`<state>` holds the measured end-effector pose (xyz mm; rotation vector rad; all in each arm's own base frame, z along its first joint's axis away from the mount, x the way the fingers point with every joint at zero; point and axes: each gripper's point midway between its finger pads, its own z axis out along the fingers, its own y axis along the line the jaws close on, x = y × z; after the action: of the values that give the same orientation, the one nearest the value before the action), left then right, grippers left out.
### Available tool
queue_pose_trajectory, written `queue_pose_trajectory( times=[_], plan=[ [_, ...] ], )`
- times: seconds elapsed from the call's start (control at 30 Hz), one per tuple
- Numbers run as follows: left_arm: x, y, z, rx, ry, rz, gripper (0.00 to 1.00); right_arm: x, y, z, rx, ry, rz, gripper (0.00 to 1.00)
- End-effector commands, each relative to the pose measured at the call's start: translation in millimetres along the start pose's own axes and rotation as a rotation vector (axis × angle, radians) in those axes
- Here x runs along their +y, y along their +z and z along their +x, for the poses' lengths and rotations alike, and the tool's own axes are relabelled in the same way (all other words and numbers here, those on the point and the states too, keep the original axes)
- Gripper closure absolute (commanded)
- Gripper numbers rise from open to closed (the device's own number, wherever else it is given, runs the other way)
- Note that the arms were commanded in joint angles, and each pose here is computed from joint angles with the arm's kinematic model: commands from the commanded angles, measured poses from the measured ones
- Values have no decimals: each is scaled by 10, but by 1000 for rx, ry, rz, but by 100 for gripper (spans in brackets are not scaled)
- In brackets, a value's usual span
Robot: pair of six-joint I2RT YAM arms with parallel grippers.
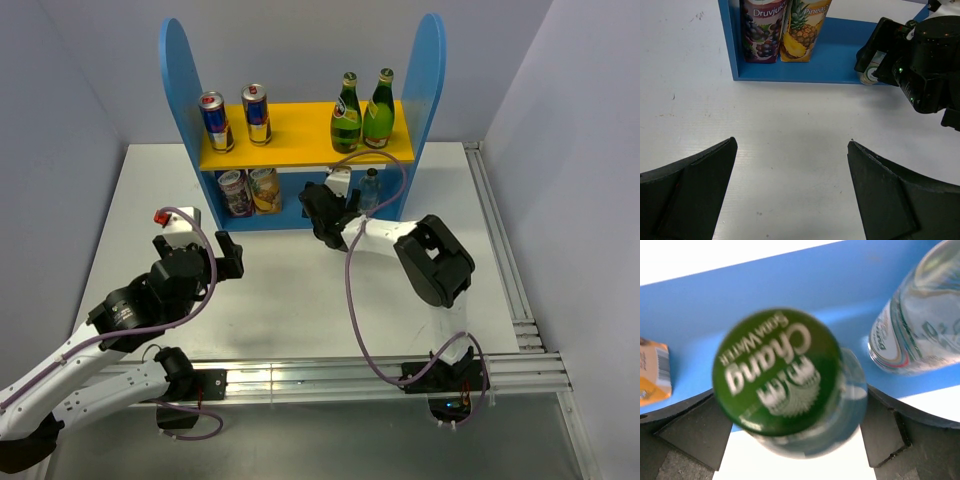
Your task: Place and organize the beverage onto the shelf
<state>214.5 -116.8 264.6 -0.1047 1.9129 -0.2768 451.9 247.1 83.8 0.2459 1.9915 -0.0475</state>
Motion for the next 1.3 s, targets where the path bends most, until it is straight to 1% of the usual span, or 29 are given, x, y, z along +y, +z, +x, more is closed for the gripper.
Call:
queue_pose_trajectory(
  times=[0.0, 0.2, 0.33, 0.37, 0.47, 0.5, 0.57, 0.6, 0.67, 0.7, 0.73, 0.77, 0.8, 0.83, 0.87, 0.9, 0.93, 0.97, 1.0, 1.03, 1.07, 1.1, 1.17, 1.2, 1.27],
  plan=[
    [-2, 13, -40, -21, 6, 0, 1, 61, -181, -535, -107, 87, -36, 0],
    [-1, 30, -26, -15, 11, -3, 1, 89, -386, -401, -112, 54, -30, 0],
    [7, 40, -26, -17, 16, -9, 1, 52, -633, -289, -116, 50, -29, 0],
    [15, 45, -21, -17, 19, -14, 1, 94, -797, -350, -136, 74, -46, 0],
    [38, 59, -17, -16, 22, -33, 1, 91, -1060, -296, -138, 72, -81, 0],
    [60, 68, -16, -17, 23, -48, 1, 135, -1259, -339, -145, 88, -115, 0],
    [75, 74, -22, -18, 22, -60, 1, 133, -1464, -305, -140, 97, -141, 0],
    [85, 81, -14, -17, 23, -67, 1, 101, -1695, -326, -143, 82, -150, 0],
    [95, 73, -35, -23, 12, -75, 1, 50, -1960, -335, -146, 99, -162, 0],
    [111, 69, -51, -29, 8, -84, 1, -37, -2281, -417, -164, 94, -190, 0],
    [122, 67, -68, -36, 0, -90, 1, -85, -2443, -445, -170, 103, -210, 0],
    [132, 60, -84, -43, -6, -93, 1, -147, -2618, -548, -188, 154, -229, 0],
    [142, 56, -104, -50, -9, -99, 1, -256, -2865, -496, -190, 96, -256, 0],
    [140, 49, -124, -54, -23, -101, 1, -451, -3076, -812, -248, 179, -257, 0],
    [154, 41, -141, -57, -28, -108, 1, -530, -3216, -897, -259, 217, -279, 0],
    [129, 13, -214, -68, -43, -97, 1, -695, -3298, -933, -272, 151, -278, 0],
    [102, -11, -260, -71, -56, -84, 1, -794, -3520, -1154, -281, 205, -337, 0],
    [70, -37, -309, -71, -63, -70, 1, -865, -3598, -1237, -277, 210, -361, 0],
    [17, -107, -439, -77, -77, -44, 1, -992, -3628, -1293, -278, 169, -367, 0],
    [-63, -153, -495, -65, -77, -1, 1, -1045, -3711, -1426, -265, 195, -396, 0],
    [-96, -206, -588, -69, -85, 16, 1, -1123, -3767, -1488, -253, 175, -432, 0],
    [-133, -316, -779, -77, -97, 36, 1, -1167, -3790, -1544, -250, 170, -445, 0],
    [-187, -445, -980, -88, -110, 73, 1, -1279, -3821, -1659, -244, 162, -473, 0],
    [-215, -565, -1191, -118, -134, 100, 1, -1297, -3837, -1709, -245, 179, -482, 0],
    [-236, -677, -1347, -141, -139, 133, 1, -1345, -3850, -1770, -250, 161, -495, 0]
  ],
)
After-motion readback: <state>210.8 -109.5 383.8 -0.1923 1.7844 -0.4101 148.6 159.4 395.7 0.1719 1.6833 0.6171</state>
